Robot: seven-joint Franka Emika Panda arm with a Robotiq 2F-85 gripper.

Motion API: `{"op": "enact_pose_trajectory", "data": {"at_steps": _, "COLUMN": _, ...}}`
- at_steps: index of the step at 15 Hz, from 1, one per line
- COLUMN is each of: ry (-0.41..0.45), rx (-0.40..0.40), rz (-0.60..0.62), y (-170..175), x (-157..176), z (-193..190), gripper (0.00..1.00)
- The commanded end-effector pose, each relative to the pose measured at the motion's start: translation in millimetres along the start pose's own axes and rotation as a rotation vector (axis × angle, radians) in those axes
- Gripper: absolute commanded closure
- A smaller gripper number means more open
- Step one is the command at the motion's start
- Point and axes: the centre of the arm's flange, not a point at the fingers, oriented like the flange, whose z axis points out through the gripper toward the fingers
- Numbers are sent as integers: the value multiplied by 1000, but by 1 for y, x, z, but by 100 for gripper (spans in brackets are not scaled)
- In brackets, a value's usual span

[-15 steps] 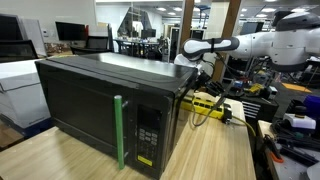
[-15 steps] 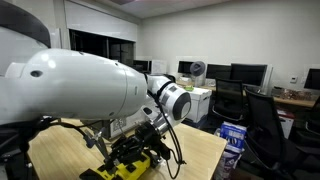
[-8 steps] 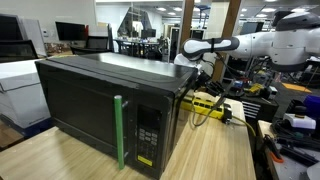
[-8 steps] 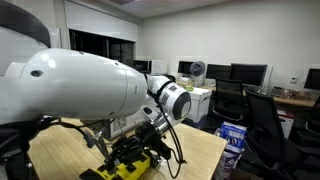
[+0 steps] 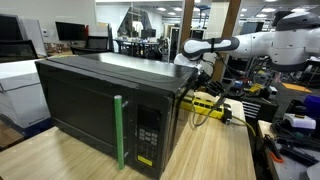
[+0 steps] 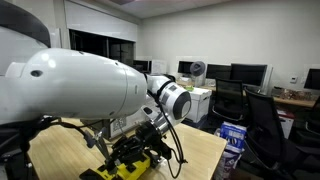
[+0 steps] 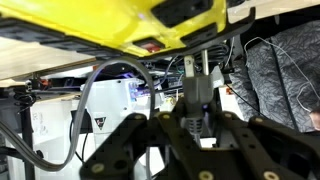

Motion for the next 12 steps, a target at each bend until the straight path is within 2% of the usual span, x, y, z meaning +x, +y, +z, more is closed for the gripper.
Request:
{"op": "enact_pose_trajectory", "data": {"at_steps": 1, "ry": -29, "rx": 14, "rz": -14, "y": -38, "x": -29, "z": -27, "gripper": 94}}
{"op": "enact_pose_trajectory", "data": {"at_steps": 12, "ry": -25, "rx": 25, "rz": -8, "y": -39, "x": -36, "z": -24, "gripper": 94}}
